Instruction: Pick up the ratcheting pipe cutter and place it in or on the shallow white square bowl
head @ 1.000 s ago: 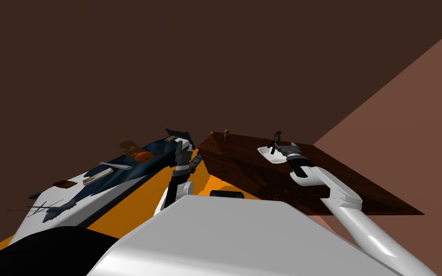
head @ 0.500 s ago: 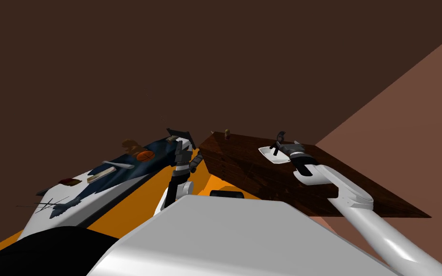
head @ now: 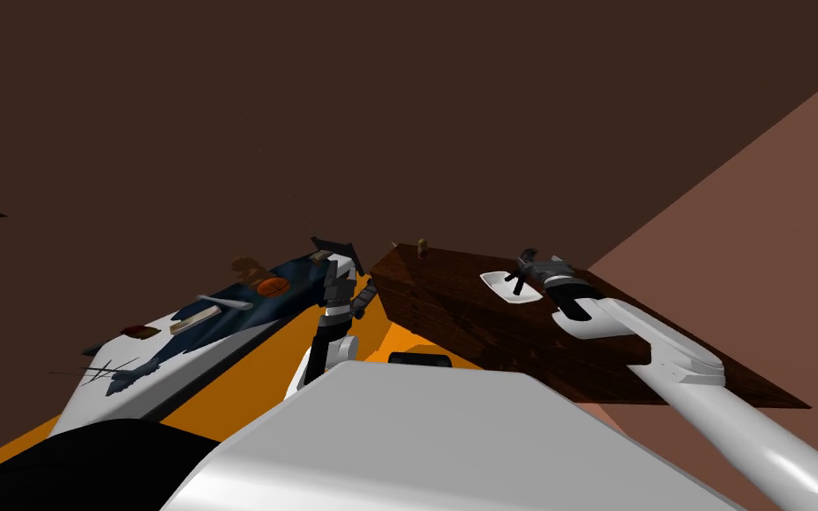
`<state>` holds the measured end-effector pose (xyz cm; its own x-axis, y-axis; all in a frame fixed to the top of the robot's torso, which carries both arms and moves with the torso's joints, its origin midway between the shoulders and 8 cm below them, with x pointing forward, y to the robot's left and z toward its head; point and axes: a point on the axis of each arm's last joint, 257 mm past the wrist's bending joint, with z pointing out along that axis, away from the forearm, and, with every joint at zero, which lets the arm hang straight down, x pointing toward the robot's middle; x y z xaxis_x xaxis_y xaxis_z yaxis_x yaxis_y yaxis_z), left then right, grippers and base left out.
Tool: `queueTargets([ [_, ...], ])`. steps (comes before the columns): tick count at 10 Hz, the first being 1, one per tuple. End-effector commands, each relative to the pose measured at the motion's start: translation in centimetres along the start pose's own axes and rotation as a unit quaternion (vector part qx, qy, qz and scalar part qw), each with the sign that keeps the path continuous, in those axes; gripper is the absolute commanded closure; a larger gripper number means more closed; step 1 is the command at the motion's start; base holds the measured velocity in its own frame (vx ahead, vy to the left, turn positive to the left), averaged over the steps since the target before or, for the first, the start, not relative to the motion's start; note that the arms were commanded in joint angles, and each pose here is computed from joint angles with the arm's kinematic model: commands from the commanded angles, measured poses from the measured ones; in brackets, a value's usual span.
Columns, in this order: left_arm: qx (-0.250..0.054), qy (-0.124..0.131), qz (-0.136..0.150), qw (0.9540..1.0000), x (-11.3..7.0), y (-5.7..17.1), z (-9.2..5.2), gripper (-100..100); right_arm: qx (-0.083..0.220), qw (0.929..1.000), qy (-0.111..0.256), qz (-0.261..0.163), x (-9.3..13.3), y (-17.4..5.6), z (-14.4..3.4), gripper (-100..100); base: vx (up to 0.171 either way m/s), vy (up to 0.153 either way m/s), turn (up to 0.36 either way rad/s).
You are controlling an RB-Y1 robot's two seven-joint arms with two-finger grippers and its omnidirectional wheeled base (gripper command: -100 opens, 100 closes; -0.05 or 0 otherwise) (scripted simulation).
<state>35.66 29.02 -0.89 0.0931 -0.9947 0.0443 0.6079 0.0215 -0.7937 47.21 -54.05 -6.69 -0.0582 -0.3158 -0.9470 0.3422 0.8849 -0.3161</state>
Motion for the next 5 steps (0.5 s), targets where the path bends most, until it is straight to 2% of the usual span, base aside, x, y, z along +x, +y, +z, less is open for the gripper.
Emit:
queueTargets([
  [1,0.000,0.000,0.000,1.0000,0.00,0.00,0.00,0,0.002,1.0000,0.002,0.000,-0.60,-0.51,0.15,-100,-0.012,0.013,0.023],
  [2,0.000,0.000,0.000,1.0000,0.00,0.00,0.00,0,0.001,1.0000,0.001,0.000,-0.34,-0.34,0.04,-100,-0.006,0.005,0.003],
  [3,0.000,0.000,0.000,1.0000,0.00,0.00,0.00,0,0.001,1.0000,0.001,0.000,-0.37,-0.40,0.05,0,0.000,0.000,0.000],
  [5,0.000,0.000,0.000,1.0000,0.00,0.00,0.00,0,0.001,1.0000,0.001,0.000,-0.36,-0.39,0.04,0,0.000,0.000,0.000],
])
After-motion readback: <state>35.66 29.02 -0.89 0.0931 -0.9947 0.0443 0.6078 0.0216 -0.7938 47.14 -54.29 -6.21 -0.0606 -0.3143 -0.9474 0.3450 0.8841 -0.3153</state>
